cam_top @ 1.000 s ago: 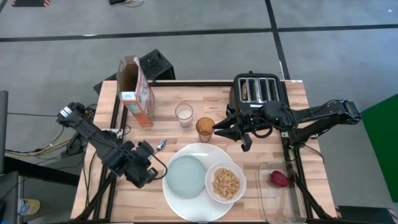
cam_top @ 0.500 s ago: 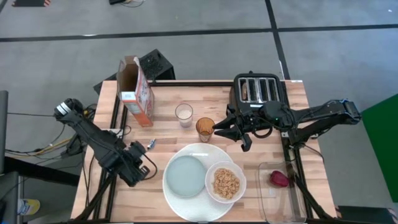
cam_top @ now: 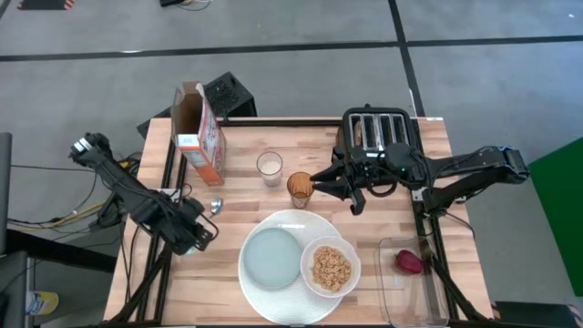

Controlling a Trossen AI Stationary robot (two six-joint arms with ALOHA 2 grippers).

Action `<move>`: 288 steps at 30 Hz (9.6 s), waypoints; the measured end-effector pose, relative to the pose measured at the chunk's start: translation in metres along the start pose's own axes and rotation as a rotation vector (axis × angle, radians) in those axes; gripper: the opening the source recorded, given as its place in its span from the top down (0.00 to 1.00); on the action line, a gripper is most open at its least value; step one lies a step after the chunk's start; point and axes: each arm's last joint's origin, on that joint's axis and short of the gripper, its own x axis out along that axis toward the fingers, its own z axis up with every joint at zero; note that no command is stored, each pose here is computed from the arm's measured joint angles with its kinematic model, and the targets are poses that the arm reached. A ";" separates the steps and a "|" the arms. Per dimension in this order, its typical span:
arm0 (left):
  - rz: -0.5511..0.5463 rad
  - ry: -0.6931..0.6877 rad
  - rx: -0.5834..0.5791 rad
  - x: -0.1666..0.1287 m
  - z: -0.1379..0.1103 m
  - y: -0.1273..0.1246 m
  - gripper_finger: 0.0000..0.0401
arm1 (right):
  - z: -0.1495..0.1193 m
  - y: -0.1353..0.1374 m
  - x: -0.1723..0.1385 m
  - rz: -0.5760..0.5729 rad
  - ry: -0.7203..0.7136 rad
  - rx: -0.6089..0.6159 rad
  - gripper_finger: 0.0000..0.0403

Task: Arrange a breakfast setting
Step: Put the blue patterned spoon to the left of the gray plate

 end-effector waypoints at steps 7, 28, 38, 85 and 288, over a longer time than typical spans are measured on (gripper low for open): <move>0.011 0.027 0.059 0.020 -0.009 -0.018 0.93 | 0.000 -0.001 0.000 -0.006 0.003 0.000 0.67; 0.042 0.093 0.147 0.071 -0.028 -0.050 0.93 | -0.003 -0.002 0.000 -0.018 0.036 0.004 0.67; -0.012 0.149 0.146 0.084 -0.035 -0.062 0.93 | -0.005 -0.003 0.000 -0.023 0.049 0.005 0.67; -0.061 0.213 0.065 0.100 -0.036 -0.052 0.66 | -0.007 -0.004 0.000 -0.033 0.078 0.008 0.67; 0.306 -0.077 -0.187 0.102 0.002 -0.074 0.66 | -0.027 -0.013 -0.005 -0.115 0.287 0.021 0.67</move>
